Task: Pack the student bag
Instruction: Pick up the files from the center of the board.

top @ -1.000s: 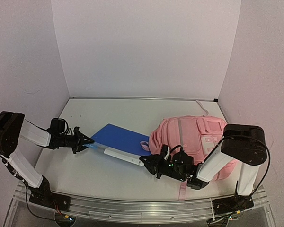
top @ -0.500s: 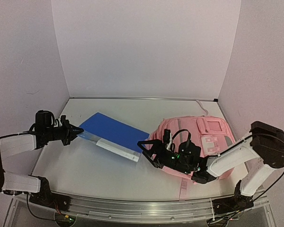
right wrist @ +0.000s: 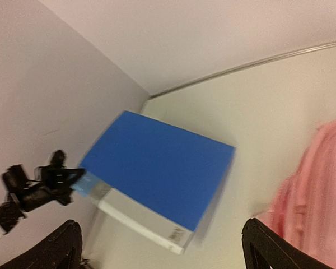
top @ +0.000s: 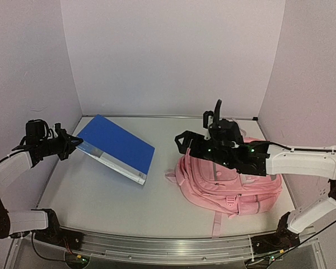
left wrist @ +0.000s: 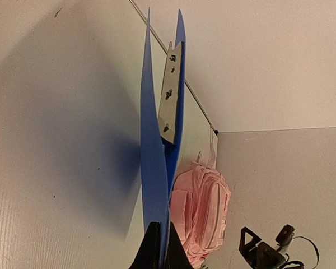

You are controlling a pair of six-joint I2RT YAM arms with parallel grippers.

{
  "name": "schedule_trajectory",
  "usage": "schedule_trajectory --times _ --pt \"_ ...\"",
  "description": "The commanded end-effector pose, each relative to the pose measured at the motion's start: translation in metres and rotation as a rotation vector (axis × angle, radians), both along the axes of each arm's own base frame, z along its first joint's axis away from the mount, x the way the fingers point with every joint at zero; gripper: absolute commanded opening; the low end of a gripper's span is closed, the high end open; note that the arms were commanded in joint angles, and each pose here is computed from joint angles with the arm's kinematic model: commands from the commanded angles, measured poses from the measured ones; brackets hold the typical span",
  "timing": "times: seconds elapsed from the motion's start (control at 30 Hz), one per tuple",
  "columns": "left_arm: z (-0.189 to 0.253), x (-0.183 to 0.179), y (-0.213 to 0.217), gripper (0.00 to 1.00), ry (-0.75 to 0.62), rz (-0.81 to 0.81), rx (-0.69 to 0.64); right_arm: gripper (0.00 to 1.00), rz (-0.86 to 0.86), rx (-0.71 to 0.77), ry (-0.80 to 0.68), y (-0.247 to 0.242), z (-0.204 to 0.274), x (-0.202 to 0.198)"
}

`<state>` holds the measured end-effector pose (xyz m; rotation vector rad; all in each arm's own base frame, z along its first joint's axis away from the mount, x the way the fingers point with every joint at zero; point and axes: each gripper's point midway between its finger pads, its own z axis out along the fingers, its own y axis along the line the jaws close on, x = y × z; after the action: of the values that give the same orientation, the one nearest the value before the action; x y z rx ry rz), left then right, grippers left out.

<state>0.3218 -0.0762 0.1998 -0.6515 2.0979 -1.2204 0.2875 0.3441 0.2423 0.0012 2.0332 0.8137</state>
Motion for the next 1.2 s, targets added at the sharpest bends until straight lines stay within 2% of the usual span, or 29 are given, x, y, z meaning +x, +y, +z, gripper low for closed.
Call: schedule_trajectory --times 0.0,0.23,0.33,0.5,0.57,0.63,0.7,0.77,0.83,0.93,0.97,1.17 --pt "0.053 -0.002 -0.008 0.00 -0.158 -0.073 0.009 0.98 -0.028 -0.553 0.112 -0.049 -0.078 -0.004" --pt "0.062 -0.006 -0.011 0.00 -0.175 -0.091 0.006 0.98 -0.207 -0.918 0.148 -0.092 -0.111 0.011" --pt "0.069 -0.009 -0.013 0.00 -0.192 -0.106 -0.001 0.98 -0.270 -1.030 0.154 -0.101 -0.125 0.017" --pt "0.078 -0.013 -0.014 0.00 -0.208 -0.118 0.014 0.98 -0.314 -1.128 0.159 -0.104 -0.148 0.024" --pt "0.080 -0.015 -0.015 0.00 -0.208 -0.123 0.017 0.87 -0.364 -1.171 0.144 -0.113 -0.148 0.026" --pt "0.081 -0.017 -0.016 0.00 -0.207 -0.127 0.017 0.69 -0.404 -1.191 0.133 -0.120 -0.145 0.027" --pt "0.082 -0.019 -0.017 0.00 -0.208 -0.135 0.017 0.48 -0.422 -1.173 0.133 -0.122 -0.140 0.028" --pt "0.082 -0.020 -0.019 0.00 -0.219 -0.151 0.016 0.30 -0.434 -1.140 0.133 -0.123 -0.133 0.029" --pt "0.084 -0.021 -0.022 0.00 -0.237 -0.178 0.018 0.17 -0.440 -1.088 0.135 -0.122 -0.125 0.031" --pt "0.084 -0.023 -0.025 0.00 -0.243 -0.203 0.007 0.04 -0.425 -0.969 0.138 -0.115 -0.107 0.037" --pt "0.083 -0.024 -0.027 0.00 -0.237 -0.209 -0.012 0.00 -0.413 -0.912 0.141 -0.112 -0.099 0.039" --pt "0.082 -0.029 -0.038 0.00 -0.239 -0.242 -0.084 0.00 -0.313 -0.480 0.108 -0.090 -0.026 0.054"
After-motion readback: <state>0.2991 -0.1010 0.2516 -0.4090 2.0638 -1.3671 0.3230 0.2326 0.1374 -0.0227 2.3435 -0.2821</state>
